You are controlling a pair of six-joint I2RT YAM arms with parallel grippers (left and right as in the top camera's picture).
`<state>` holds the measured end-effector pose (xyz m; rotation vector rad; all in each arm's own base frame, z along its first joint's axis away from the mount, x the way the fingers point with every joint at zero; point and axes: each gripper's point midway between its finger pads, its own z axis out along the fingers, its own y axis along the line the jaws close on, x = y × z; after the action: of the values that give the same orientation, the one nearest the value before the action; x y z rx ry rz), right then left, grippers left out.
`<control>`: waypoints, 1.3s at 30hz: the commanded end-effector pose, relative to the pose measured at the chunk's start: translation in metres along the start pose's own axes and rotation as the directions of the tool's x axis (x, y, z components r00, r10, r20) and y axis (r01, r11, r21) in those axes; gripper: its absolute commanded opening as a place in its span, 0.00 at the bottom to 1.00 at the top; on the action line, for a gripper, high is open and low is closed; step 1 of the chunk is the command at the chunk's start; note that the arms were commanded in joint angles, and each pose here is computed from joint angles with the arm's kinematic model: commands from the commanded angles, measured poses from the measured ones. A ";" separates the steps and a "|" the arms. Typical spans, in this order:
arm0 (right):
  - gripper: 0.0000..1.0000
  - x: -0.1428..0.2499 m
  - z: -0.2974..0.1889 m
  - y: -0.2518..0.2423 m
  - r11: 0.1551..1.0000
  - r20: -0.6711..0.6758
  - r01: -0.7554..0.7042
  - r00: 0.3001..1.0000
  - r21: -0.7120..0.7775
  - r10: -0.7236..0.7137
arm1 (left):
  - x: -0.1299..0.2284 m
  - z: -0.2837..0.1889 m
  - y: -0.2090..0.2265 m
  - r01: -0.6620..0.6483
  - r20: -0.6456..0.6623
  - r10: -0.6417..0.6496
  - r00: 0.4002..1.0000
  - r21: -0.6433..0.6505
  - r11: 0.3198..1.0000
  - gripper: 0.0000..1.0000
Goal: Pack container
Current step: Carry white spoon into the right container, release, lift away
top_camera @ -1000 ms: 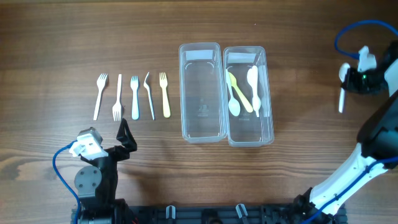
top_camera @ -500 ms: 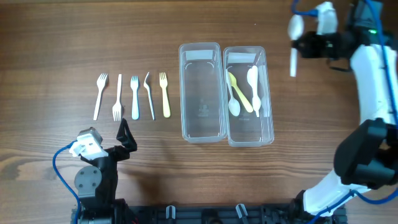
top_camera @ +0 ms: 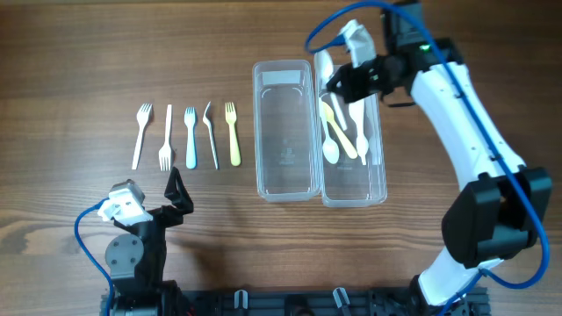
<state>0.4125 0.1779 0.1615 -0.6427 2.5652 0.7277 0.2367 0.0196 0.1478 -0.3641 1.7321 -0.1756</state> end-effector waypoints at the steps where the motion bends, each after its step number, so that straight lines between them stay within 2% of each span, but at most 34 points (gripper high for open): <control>1: 0.04 0.016 0.009 -0.002 0.997 -0.048 -0.027 0.998 0.071 0.030 | 0.003 0.000 -0.003 -0.024 -0.006 0.025 1.000 0.019 1.000 1.00; 6: 0.04 0.029 0.016 -0.010 0.990 -0.077 -0.091 0.992 0.110 0.100 | 0.003 0.000 -0.003 -0.024 -0.006 0.025 1.000 0.019 1.000 1.00; 16: 0.04 0.053 0.013 -0.036 0.921 -0.100 -0.261 0.949 0.288 0.300 | 0.003 0.000 -0.003 -0.024 -0.005 0.025 1.000 0.019 1.000 1.00; 19: 0.04 0.062 0.011 -0.050 0.888 -0.097 -0.272 0.939 0.371 0.329 | 0.003 0.000 -0.003 -0.024 -0.006 0.025 1.000 0.019 1.000 1.00; 25: 0.04 0.072 0.015 -0.052 0.884 -0.116 -0.273 0.934 0.380 0.339 | 0.003 0.000 -0.003 -0.024 -0.006 0.025 1.000 0.019 1.000 1.00; 26: 0.08 0.072 0.015 -0.052 0.884 -0.116 -0.273 0.934 0.379 0.338 | 0.003 0.000 -0.003 -0.024 -0.006 0.025 1.000 0.019 1.000 1.00; 27: 0.28 0.071 0.016 -0.052 0.886 -0.113 -0.273 0.935 0.375 0.336 | 0.003 0.000 -0.003 -0.024 -0.006 0.025 1.000 0.019 1.000 1.00; 28: 0.59 0.070 0.016 -0.052 0.886 -0.110 -0.272 0.936 0.375 0.334 | 0.003 0.000 -0.003 -0.024 -0.006 0.025 1.000 0.019 1.000 1.00; 29: 0.64 0.070 0.016 -0.052 0.888 -0.110 -0.267 0.938 0.374 0.328 | 0.003 0.000 -0.003 -0.024 -0.006 0.025 1.000 0.019 1.000 1.00; 31: 0.68 0.066 0.016 -0.053 0.890 -0.099 -0.262 0.942 0.372 0.319 | 0.003 0.000 -0.003 -0.024 -0.006 0.025 1.000 0.019 1.000 1.00; 35: 0.65 0.040 0.006 -0.056 0.900 -0.035 -0.236 0.963 0.366 0.266 | 0.003 0.000 -0.003 -0.024 -0.006 0.025 1.000 0.019 1.000 1.00; 39: 0.64 -0.004 -0.040 -0.076 0.873 0.101 -0.246 0.969 0.420 0.225 | 0.003 0.000 -0.003 -0.024 -0.006 0.025 1.000 0.019 1.000 1.00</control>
<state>0.4076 0.1273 0.1098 -0.2199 2.8204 0.3194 0.2367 0.0196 0.1478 -0.3641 1.7321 -0.1756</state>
